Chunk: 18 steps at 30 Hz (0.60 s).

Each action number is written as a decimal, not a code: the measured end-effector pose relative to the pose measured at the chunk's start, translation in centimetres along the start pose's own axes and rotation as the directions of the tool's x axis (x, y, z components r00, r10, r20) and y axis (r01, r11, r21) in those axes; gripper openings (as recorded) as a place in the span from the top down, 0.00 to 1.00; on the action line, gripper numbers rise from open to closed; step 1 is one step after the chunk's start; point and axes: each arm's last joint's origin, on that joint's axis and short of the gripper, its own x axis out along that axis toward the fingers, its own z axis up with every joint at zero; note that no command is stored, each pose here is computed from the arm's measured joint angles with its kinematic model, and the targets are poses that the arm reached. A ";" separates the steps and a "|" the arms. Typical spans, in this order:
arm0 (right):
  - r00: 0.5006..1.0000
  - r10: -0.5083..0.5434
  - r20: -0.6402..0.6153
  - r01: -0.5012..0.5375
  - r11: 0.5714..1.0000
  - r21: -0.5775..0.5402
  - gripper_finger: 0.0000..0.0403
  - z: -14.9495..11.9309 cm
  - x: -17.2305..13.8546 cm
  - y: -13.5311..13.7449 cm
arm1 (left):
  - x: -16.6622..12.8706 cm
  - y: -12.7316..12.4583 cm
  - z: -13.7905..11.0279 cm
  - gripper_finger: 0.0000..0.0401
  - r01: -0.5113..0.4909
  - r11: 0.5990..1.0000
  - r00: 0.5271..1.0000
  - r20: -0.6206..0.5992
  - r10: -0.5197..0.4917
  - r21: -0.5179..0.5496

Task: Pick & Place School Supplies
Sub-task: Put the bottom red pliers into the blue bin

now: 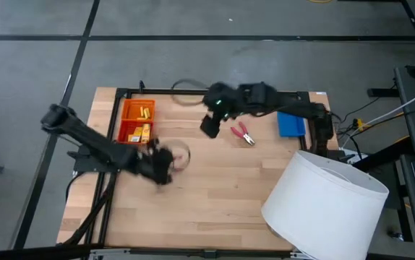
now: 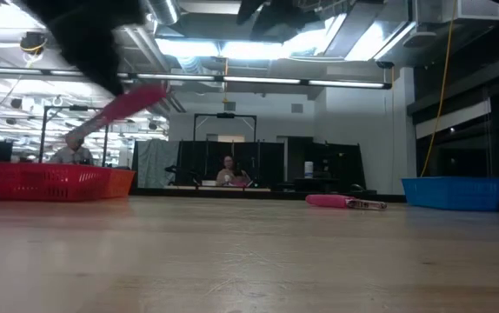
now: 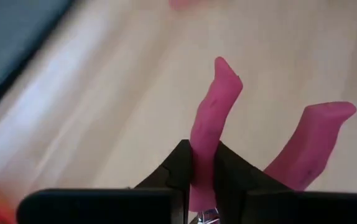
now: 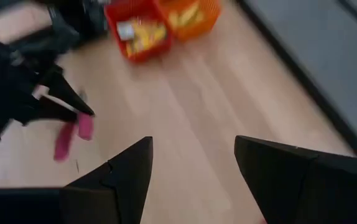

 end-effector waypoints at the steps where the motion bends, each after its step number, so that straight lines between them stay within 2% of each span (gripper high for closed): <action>1: 0.999 0.010 0.031 -0.009 1.000 -0.013 0.44 0.2 -1.0 -0.3 | -0.1 1.2 1.3 0.92 0.024 0.996 0.998 0.066 -0.018 -0.083; 3: 0.992 0.056 0.110 -0.051 0.997 -0.050 0.46 0.8 -3.2 -0.8 | -0.4 3.7 3.6 0.92 0.147 0.967 0.971 0.215 -0.102 -0.207; 4: 0.988 0.085 0.130 -0.076 0.994 -0.074 0.47 0.9 -4.2 -1.0 | -0.6 4.9 4.6 0.92 0.233 0.942 0.939 0.307 -0.154 -0.239; 6: 0.978 0.146 0.153 -0.129 0.985 -0.116 0.48 1.0 -5.5 -1.2 | -0.9 7.0 6.2 0.92 0.419 0.876 0.835 0.479 -0.269 -0.238; 8: 0.971 0.197 0.134 -0.177 0.973 -0.148 0.49 0.9 -5.7 -1.1 | -0.7 8.9 7.1 0.92 0.536 0.818 0.750 0.562 -0.347 -0.211; 10: 0.960 0.254 0.119 -0.233 0.958 -0.166 0.49 0.9 -5.5 -0.8 | -0.3 10.5 7.8 0.92 0.599 0.777 0.701 0.597 -0.391 -0.194; 13: 0.929 0.342 0.142 -0.312 0.930 -0.193 0.47 1.3 -5.3 0.0 | 0.4 12.0 8.8 0.92 0.654 0.730 0.640 0.662 -0.390 -0.201; 16: 0.915 0.370 0.162 -0.332 0.917 -0.220 0.44 1.6 -4.8 0.6 | 1.1 12.6 9.7 0.92 0.695 0.694 0.580 0.716 -0.388 -0.186; 18: 0.916 0.367 0.160 -0.329 0.918 -0.221 0.43 1.6 -4.6 0.6 | 1.7 12.9 9.9 0.92 0.711 0.677 0.568 0.725 -0.390 -0.192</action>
